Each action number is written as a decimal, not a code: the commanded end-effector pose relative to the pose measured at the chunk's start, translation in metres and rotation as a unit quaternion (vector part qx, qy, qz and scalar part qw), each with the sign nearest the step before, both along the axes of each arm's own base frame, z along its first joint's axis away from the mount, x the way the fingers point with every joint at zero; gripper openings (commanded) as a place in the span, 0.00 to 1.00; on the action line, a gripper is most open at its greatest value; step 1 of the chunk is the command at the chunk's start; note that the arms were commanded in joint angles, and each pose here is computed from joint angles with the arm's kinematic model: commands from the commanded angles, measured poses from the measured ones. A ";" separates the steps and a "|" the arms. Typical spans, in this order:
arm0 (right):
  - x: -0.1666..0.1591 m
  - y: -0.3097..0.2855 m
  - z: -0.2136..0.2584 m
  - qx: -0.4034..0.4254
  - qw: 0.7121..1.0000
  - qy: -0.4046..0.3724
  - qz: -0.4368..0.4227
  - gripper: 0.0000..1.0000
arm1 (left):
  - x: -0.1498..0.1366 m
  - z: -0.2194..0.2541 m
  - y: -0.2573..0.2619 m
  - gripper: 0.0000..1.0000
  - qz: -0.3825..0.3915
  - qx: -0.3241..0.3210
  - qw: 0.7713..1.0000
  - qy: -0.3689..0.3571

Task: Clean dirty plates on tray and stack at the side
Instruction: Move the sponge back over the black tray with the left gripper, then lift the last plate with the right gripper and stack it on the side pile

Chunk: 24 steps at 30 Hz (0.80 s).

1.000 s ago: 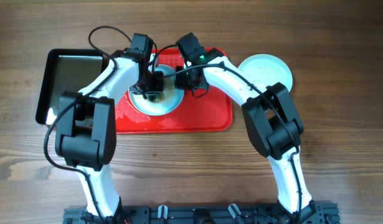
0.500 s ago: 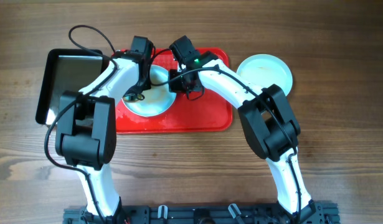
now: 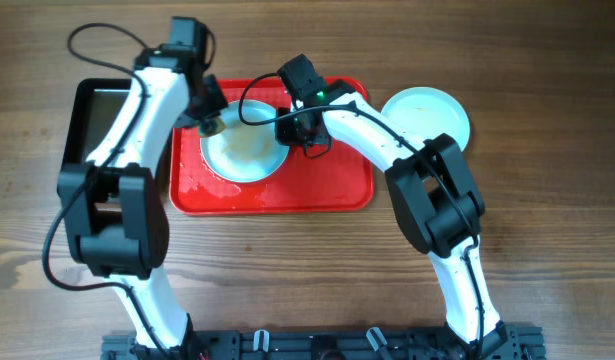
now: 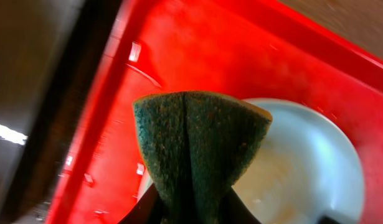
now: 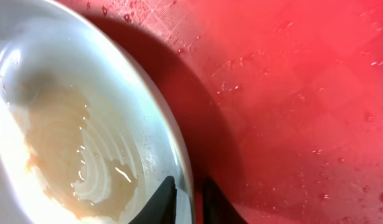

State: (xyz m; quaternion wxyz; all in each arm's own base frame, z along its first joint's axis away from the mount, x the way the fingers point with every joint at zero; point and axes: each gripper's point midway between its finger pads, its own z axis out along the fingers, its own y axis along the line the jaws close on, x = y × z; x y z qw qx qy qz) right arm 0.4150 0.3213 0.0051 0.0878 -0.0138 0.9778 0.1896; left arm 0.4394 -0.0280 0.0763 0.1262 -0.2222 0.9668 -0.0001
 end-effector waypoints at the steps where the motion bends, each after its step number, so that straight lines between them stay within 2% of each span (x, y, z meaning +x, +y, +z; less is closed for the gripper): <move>1: -0.012 0.005 -0.027 -0.009 1.000 0.027 0.008 0.04 | 0.004 0.019 0.039 0.18 0.021 0.012 1.000 -0.018; 3: -0.010 0.004 -0.023 -0.007 1.000 0.026 0.008 0.04 | -0.001 0.018 0.053 0.15 0.036 0.013 0.999 -0.008; 5: -0.004 0.000 -0.011 -0.004 1.000 0.011 0.017 0.04 | -0.007 0.016 0.060 0.04 0.044 0.013 0.999 0.003; 9: 0.023 -0.020 0.057 -0.001 0.997 -0.076 0.033 0.04 | -0.012 0.015 0.061 0.04 0.013 0.016 1.000 0.017; 12: 0.038 -0.039 0.113 -0.060 0.980 -0.181 0.056 0.04 | -0.011 0.015 0.049 0.04 -0.023 -0.021 0.999 0.015; 14: 0.038 -0.045 0.133 -0.097 0.969 -0.218 0.067 0.04 | -0.011 0.015 0.045 0.04 -0.035 -0.043 0.998 0.013; 19: 0.029 -0.078 0.180 -0.338 0.882 -0.326 0.043 0.04 | -0.011 0.016 0.048 0.04 -0.025 -0.084 0.996 0.008; 24: 0.005 -0.079 0.222 -0.472 0.789 -0.395 0.007 0.04 | -0.011 0.016 0.048 0.04 -0.025 -0.084 0.996 0.008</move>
